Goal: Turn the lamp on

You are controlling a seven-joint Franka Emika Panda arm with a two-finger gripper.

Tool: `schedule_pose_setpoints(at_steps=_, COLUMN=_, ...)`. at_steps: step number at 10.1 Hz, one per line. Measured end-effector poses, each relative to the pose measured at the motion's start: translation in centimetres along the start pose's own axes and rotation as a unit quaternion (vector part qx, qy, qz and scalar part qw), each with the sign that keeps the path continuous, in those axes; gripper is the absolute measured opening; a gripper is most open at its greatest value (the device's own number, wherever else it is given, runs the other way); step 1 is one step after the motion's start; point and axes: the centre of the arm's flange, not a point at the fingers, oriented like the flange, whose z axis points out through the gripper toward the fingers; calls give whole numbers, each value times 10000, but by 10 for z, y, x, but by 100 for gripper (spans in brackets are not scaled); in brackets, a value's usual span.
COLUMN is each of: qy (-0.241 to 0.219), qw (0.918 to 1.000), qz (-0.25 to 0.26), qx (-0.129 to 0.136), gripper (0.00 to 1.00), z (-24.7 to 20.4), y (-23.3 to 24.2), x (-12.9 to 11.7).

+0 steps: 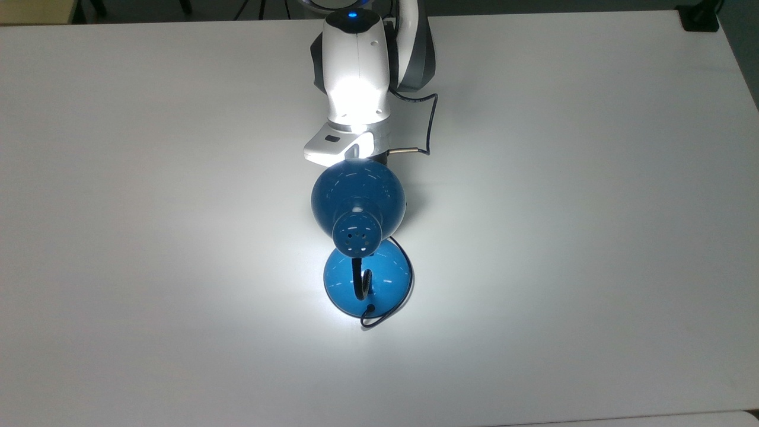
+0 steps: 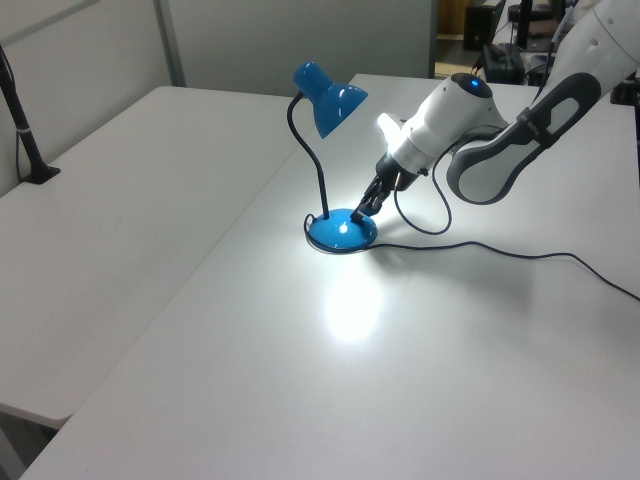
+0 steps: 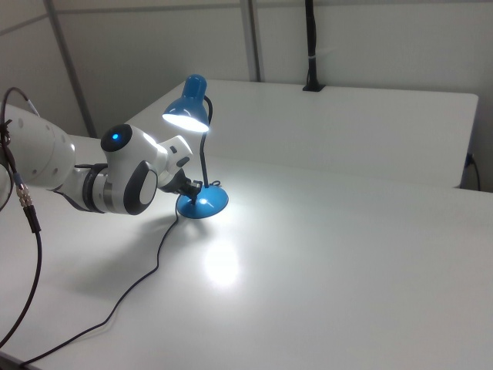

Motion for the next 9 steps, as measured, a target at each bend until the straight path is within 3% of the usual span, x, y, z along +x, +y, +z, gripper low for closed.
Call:
schedule_pose_setpoints(at_steps=5, qy=-28, qw=10000, qz=-7, qx=-3, gripper=1, z=0, y=0, x=1)
schedule_pose_setpoints(at_steps=9, qy=-1165, qw=9932, qz=0, qx=-16, gripper=1, z=-36, y=1, x=11)
